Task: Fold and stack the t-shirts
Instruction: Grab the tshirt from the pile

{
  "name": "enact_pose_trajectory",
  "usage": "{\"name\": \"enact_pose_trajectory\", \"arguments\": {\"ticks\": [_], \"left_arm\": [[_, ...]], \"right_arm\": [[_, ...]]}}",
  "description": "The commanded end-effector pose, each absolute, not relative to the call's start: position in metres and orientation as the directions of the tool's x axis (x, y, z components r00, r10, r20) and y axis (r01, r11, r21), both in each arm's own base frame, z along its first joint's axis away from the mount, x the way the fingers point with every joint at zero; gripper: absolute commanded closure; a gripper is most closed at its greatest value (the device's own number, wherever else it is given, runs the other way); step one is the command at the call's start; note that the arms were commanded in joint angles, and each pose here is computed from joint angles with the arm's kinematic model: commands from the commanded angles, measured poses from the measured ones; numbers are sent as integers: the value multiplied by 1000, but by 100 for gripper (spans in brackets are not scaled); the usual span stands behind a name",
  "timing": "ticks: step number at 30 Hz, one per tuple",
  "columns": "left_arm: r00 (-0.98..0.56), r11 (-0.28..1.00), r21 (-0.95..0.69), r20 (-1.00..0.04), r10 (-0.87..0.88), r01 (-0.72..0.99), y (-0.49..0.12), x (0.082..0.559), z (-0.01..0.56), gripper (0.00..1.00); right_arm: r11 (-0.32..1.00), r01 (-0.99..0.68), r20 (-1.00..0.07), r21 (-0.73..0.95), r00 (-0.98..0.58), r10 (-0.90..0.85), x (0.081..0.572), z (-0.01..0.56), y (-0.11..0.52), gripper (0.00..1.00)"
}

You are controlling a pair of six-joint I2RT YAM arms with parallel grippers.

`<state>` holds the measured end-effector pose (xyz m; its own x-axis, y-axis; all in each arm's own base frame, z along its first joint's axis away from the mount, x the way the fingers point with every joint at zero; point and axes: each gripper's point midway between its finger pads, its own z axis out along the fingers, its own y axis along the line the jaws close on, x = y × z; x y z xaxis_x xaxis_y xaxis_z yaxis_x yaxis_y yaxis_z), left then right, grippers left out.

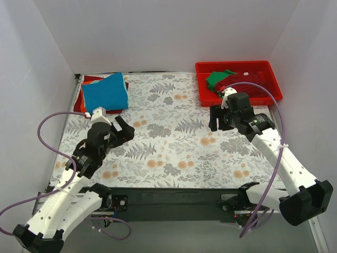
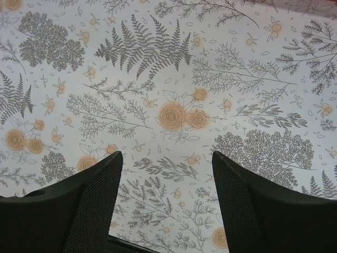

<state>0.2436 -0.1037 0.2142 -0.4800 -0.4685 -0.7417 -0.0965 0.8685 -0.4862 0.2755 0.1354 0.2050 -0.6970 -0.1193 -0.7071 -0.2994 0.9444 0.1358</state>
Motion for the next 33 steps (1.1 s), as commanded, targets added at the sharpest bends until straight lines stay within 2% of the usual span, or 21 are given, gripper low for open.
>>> {"name": "enact_pose_trajectory", "arguments": {"ticks": [1,11,21,29,30,31,33], "left_arm": [[-439,864,-496,-760,-479,-83,-101,245,235,12],[-426,870,-490,-776,-465,-55,-103,248,244,13],[-447,824,-567,-737,-507,1,-123,252,242,13],[-430,829,-559,-748,-506,-4,-120,253,242,13],[-433,831,-556,-748,-504,-5,-120,253,240,13],[-436,834,-551,-750,-498,-6,-119,252,238,13],[-450,843,-537,-750,-485,-13,-119,251,231,13]], "right_arm": [[952,-277,-728,131,-678,-97,280,214,133,25],[937,-308,-774,167,-629,-68,309,264,153,25],[991,-129,-794,-34,-599,-105,404,274,124,25],[999,34,-757,-20,-653,7,502,237,77,25],[999,43,-729,-33,-684,5,514,213,74,25],[998,61,-745,-29,-667,19,527,219,67,25],[996,78,-721,-37,-693,27,544,195,59,26]]}}
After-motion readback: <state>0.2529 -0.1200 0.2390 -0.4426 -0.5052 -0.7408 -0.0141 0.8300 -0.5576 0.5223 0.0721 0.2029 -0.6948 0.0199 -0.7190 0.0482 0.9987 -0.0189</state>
